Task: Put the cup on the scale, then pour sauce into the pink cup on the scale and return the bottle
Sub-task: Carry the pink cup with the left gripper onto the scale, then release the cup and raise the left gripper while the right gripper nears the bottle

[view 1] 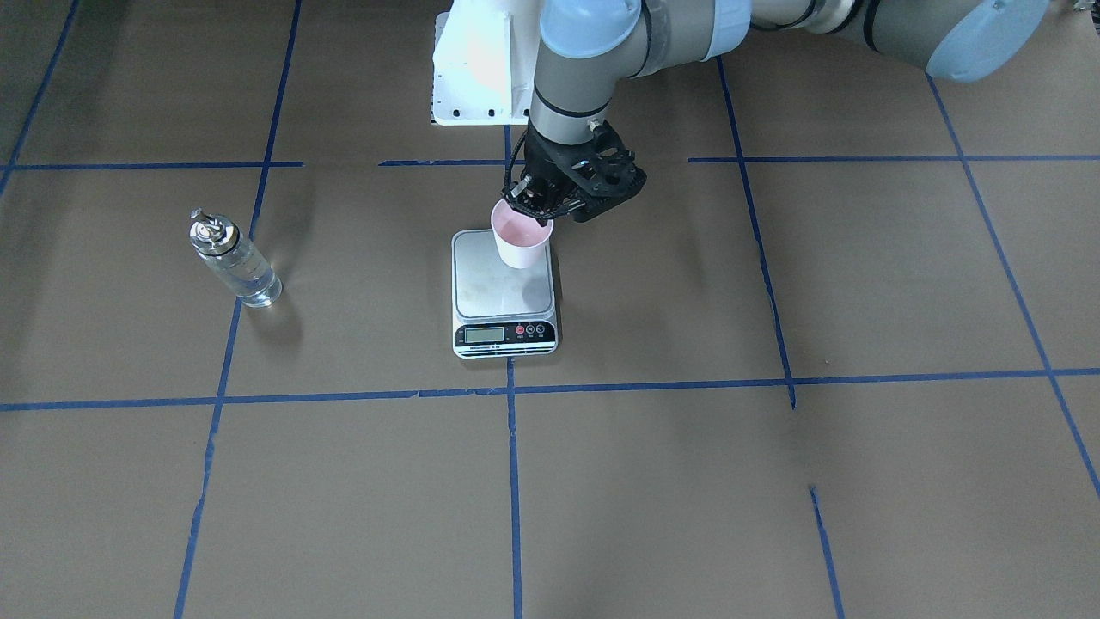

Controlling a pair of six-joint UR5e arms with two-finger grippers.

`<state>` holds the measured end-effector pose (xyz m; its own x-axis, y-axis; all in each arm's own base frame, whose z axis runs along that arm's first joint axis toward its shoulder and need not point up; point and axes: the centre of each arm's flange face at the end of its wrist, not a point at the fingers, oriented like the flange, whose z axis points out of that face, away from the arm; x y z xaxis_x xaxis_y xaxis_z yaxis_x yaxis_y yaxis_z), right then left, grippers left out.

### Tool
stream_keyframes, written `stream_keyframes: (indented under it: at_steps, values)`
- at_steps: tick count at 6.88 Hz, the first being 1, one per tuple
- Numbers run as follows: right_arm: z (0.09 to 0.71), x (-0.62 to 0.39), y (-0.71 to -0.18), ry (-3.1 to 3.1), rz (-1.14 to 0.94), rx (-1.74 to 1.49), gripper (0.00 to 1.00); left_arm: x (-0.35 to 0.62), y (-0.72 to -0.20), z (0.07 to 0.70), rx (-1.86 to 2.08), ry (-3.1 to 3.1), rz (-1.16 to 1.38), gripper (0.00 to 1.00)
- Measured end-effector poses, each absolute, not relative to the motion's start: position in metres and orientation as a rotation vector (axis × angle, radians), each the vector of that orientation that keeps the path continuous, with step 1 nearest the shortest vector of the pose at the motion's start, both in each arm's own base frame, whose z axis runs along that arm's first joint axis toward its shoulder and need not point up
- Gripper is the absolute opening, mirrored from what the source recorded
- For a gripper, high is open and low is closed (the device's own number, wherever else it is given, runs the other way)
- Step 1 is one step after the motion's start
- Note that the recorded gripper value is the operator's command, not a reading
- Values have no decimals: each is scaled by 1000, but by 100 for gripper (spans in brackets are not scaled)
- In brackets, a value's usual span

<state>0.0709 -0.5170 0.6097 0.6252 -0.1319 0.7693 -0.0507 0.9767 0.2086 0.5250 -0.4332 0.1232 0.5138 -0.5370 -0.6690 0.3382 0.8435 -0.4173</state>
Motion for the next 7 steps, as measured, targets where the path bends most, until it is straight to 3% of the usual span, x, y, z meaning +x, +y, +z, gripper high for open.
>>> stream_keyframes:
  at_steps: [5,6,7]
  values:
    - [606,71,-516,-896,-49,224,100,562,-435,139,-250,893,-552,0]
    - [604,71,-516,-896,-50,226,100,564,-435,140,-251,891,-552,59]
    - [603,71,-517,-896,-51,227,100,564,-435,140,-249,895,-547,100]
